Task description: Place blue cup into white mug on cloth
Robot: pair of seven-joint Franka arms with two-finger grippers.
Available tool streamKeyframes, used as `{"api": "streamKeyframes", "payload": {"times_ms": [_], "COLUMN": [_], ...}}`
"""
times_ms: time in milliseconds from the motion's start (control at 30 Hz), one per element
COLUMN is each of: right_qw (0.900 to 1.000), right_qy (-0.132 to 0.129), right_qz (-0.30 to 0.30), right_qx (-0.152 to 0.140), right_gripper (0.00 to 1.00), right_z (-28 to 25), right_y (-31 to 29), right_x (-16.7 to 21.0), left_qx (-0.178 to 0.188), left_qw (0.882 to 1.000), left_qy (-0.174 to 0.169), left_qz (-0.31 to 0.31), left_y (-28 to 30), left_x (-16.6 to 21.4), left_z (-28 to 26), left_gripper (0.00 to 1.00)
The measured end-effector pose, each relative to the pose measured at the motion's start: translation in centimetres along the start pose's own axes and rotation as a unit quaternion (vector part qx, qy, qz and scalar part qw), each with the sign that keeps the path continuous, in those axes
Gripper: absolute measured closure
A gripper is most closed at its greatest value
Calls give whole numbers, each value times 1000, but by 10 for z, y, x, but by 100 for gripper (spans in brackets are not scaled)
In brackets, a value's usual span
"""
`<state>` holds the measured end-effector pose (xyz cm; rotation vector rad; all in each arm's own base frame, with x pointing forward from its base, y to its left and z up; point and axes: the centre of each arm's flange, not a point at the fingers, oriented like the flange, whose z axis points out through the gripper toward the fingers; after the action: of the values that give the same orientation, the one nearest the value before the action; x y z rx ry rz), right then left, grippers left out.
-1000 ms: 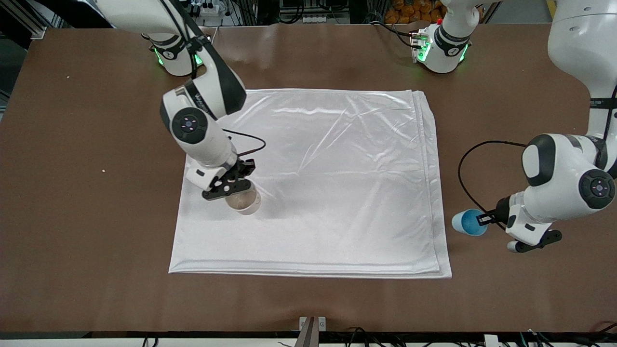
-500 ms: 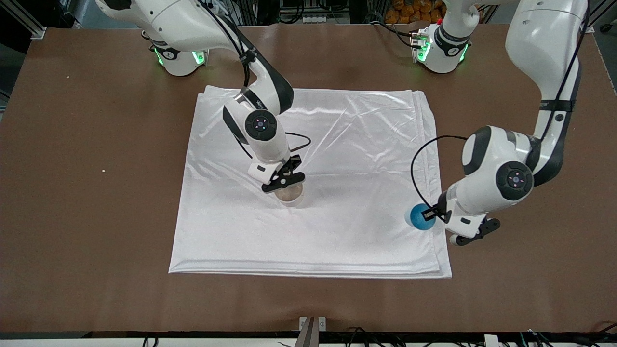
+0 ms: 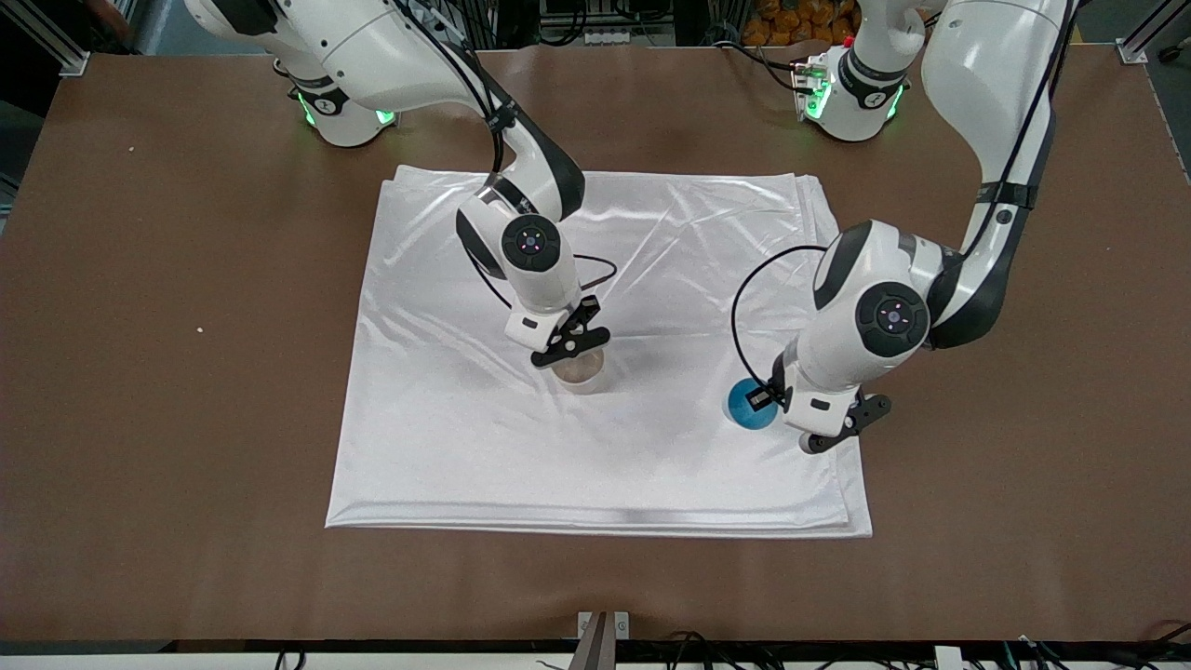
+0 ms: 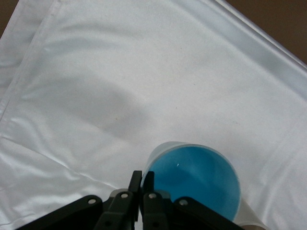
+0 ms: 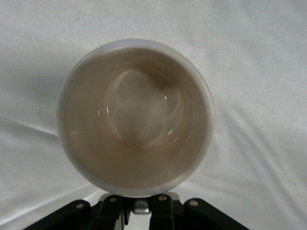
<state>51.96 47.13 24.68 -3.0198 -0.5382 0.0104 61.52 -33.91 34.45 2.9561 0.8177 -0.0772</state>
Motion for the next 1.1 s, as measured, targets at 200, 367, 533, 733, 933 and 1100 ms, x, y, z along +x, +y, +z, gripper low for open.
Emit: {"api": "streamKeyframes", "payload": {"times_ms": [200, 367, 533, 733, 933, 1100], "right_qw": [1000, 999, 999, 997, 991, 985], "right_qy": [-17, -21, -14, 0, 26, 49], "right_qz": [11, 24, 43, 76, 128, 165], "right_qx": [-8, -10, -10, -6, -6, -8], "right_gripper": [5, 0, 0, 0, 0, 0], "right_z": [-45, -115, -188, -261, -323, -361], "right_y": [14, 32, 61, 109, 175, 236], "right_x": [7, 8, 1, -11, -24, -36], "left_qx": [-1, -8, -16, -14, -6, -4], "left_qw": [1000, 1000, 1000, 1000, 1000, 1000], "left_qy": [0, 3, 6, 4, -1, -4], "left_qz": [-11, -20, -24, -17, -6, 6], "left_y": [7, 19, 36, 53, 67, 78], "left_x": [-10, -25, -50, -85, -119, -141], "left_z": [-1, -7, -14, -9, 5, 13], "left_gripper": [95, 95, 95, 95, 95, 95]}}
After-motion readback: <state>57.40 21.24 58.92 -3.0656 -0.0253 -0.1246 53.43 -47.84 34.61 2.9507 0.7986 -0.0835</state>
